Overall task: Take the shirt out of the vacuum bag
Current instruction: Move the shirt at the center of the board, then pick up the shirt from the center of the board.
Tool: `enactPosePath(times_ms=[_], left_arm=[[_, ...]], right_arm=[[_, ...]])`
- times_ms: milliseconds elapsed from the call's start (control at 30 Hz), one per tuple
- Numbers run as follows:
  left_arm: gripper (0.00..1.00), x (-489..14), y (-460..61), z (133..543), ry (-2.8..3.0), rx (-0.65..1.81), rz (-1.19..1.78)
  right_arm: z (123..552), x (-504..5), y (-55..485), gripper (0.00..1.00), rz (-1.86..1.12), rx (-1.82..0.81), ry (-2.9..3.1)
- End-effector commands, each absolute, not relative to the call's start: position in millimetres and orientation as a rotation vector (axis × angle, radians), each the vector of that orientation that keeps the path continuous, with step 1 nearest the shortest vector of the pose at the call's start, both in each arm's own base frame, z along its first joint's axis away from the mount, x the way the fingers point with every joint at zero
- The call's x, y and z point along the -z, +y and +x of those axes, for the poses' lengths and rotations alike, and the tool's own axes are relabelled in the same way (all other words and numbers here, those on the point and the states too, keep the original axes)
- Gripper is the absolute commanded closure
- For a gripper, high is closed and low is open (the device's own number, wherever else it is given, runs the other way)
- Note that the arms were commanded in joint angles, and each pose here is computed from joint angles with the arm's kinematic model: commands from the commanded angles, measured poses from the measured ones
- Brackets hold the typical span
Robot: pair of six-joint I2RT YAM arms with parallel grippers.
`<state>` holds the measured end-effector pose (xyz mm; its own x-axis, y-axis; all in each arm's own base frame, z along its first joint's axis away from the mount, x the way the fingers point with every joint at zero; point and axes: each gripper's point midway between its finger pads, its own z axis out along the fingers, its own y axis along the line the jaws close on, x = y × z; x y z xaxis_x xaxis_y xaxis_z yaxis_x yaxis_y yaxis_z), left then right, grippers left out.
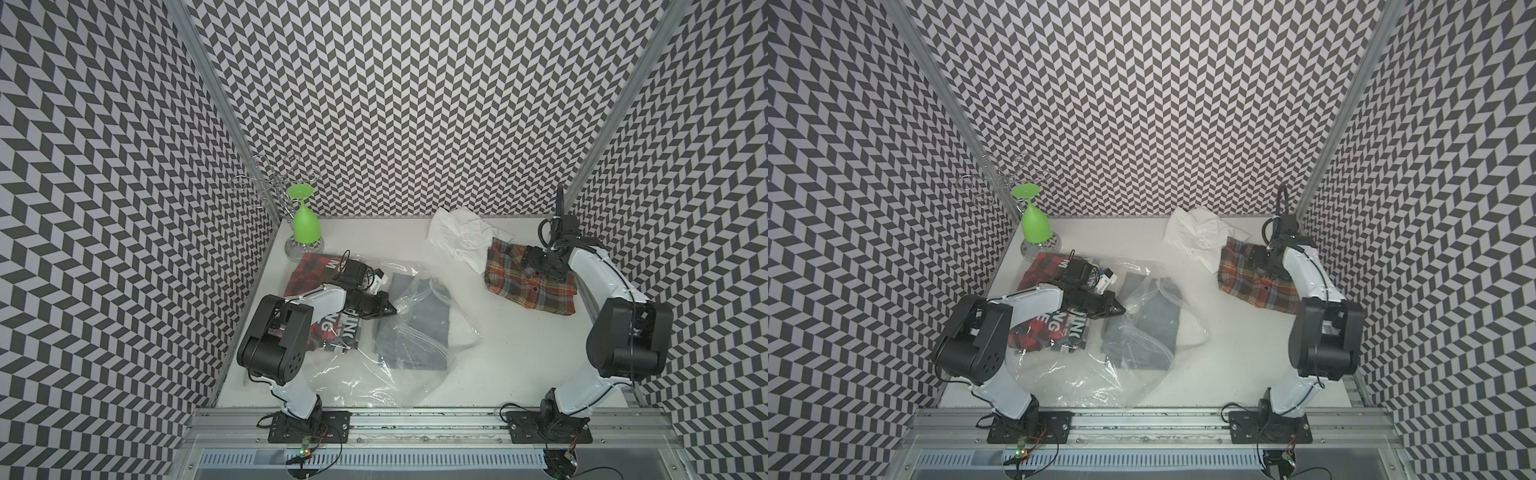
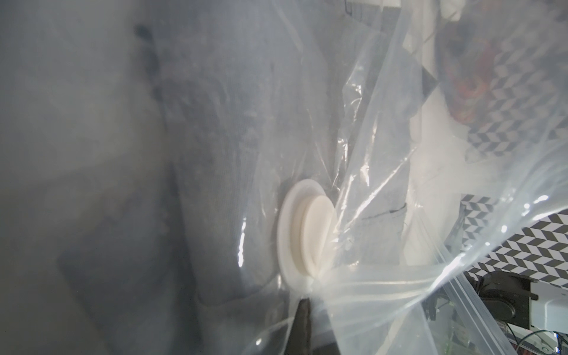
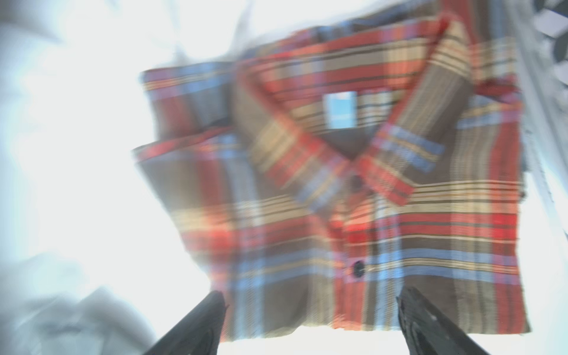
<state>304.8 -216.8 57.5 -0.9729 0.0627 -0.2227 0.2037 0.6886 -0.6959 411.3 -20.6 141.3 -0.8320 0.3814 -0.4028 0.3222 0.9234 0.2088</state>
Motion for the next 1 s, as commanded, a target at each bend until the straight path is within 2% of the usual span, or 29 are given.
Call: enactPosePath(times_ms=[0, 200, 667, 867, 933, 967], left_arm=[[1.00, -50, -213, 306, 2.753, 1.122, 0.200], [1.00, -50, -212, 303, 2.754, 1.125, 0.206], [1.00, -48, -211, 299, 2.752, 1.131, 0.201], [1.00, -48, -211, 298, 2.753, 1.129, 0.203], [1.00, -48, -210, 299, 2.753, 1.129, 0.203], [1.00, -49, -210, 299, 2.752, 1.128, 0.202]], right_arm=[[416, -142, 27, 0.05, 0.397, -0.303, 2.664], [418, -96, 44, 0.05, 0.310, -0.054, 2.816], [417, -37, 48, 0.09, 0.101, 0.439, 2.905], [399, -14, 29, 0.26, 0.094, 0.620, 2.923], [393, -10, 25, 0.36, 0.110, 0.633, 2.927], [390, -9, 23, 0.46, 0.127, 0.624, 2.927]])
